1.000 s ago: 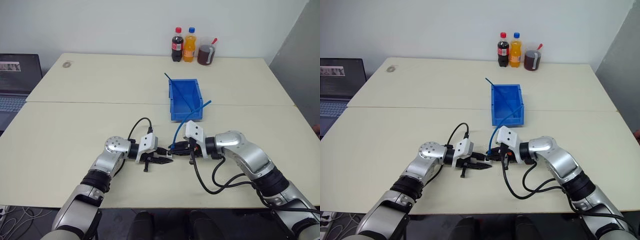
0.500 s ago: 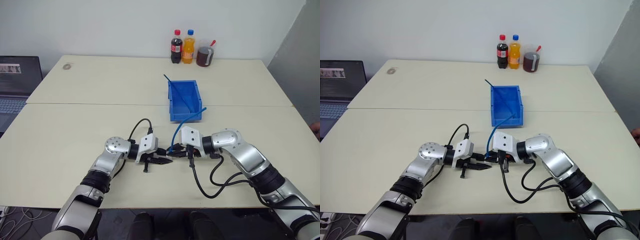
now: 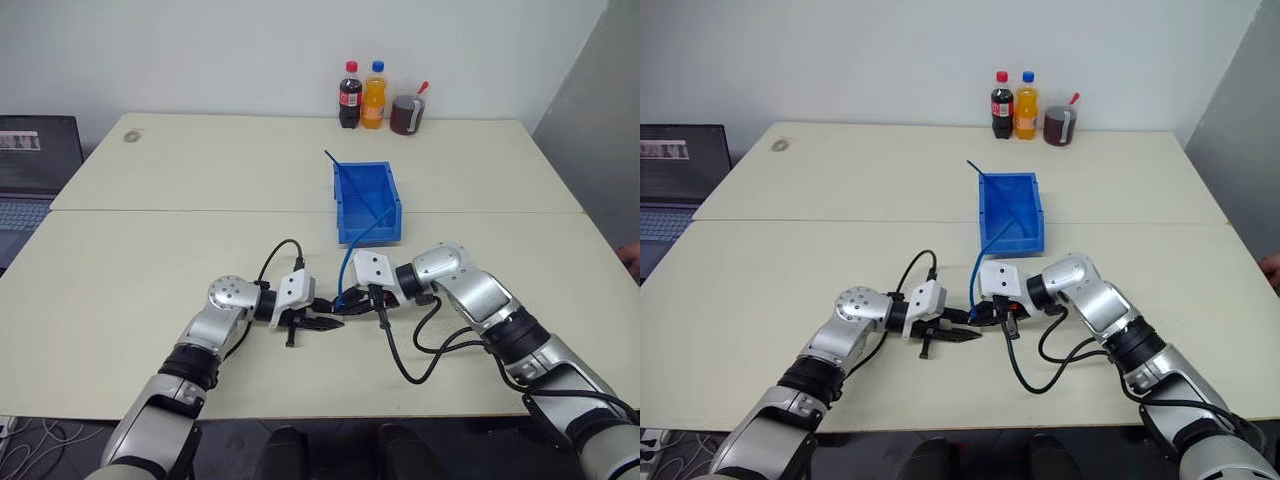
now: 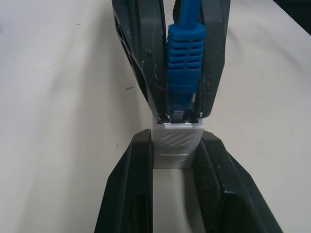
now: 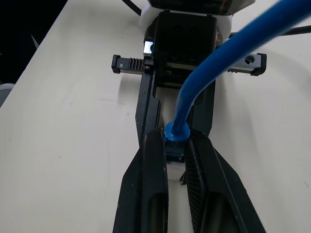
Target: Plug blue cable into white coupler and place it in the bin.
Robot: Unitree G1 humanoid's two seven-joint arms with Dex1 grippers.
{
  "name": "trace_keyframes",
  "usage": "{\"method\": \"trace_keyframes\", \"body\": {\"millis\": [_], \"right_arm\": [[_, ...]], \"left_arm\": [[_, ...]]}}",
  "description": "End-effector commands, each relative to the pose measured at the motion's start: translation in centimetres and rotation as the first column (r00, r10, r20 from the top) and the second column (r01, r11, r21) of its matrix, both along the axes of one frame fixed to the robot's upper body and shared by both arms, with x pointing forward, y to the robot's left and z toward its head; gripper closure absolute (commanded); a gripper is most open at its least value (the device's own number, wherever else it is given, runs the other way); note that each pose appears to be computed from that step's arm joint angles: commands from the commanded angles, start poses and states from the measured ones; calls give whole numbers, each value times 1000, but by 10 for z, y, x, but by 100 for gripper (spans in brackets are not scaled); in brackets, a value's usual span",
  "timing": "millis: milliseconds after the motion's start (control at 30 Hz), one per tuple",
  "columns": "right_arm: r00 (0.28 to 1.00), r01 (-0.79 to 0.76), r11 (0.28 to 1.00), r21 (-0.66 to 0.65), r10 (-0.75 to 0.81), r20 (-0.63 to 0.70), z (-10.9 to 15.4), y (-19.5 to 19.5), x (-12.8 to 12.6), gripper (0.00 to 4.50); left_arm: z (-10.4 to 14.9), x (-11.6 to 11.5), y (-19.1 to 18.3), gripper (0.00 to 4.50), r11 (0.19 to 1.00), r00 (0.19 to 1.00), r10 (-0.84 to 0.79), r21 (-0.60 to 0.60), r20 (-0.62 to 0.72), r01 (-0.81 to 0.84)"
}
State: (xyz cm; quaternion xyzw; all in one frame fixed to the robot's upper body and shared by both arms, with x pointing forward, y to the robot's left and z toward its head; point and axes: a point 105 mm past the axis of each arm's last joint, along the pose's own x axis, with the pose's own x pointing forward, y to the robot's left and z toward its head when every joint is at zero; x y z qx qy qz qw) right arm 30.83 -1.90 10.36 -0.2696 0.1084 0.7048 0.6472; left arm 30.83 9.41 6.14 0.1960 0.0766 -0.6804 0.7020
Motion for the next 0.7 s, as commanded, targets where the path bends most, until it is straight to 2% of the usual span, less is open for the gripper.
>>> {"method": "trace_keyframes", "body": {"millis": [33, 100, 133, 167, 200, 267, 367, 500, 600, 700], "right_arm": [[995, 76, 990, -121, -84, -58, -38, -18, 3, 428], [992, 106, 990, -92, -112, -62, -34, -18, 6, 428], [990, 124, 990, -71, -129, -65, -29, -19, 8, 428], [988, 136, 989, -57, -139, -67, -25, -19, 9, 428], [986, 150, 988, -45, -153, -63, -21, -21, 11, 428], [980, 188, 982, -22, -189, -56, -12, -28, 13, 428], [953, 284, 957, 64, -275, -125, 9, -35, 15, 428], [863, 453, 854, 256, -349, -365, 72, -39, 28, 428], [840, 496, 824, 274, -375, -393, 96, -45, 43, 428], [787, 569, 771, 286, -408, -463, 122, -50, 72, 428]], "left_arm": [[-8, -11, -3, 372, 999, 999, -40, 29, -17, 40], [-6, -10, -2, 372, 1000, 1000, -23, 19, -11, 24], [-2, -8, -2, 337, 1000, 1000, -10, 5, -10, 10], [1, -7, -1, 337, 1000, 1000, -1, -5, -10, 1], [6, -6, 0, 299, 1000, 1000, 12, -20, -12, -12], [27, 1, 2, 276, 993, 997, 77, -92, 12, -76], [59, -4, 2, 208, 974, 991, 134, -186, 8, -130], [88, -15, 10, 123, 944, 963, 256, -237, 85, -230], [114, -12, 14, 55, 890, 921, 376, -316, 104, -328], [141, -6, 23, 10, 803, 849, 517, -407, 111, -436]]}}
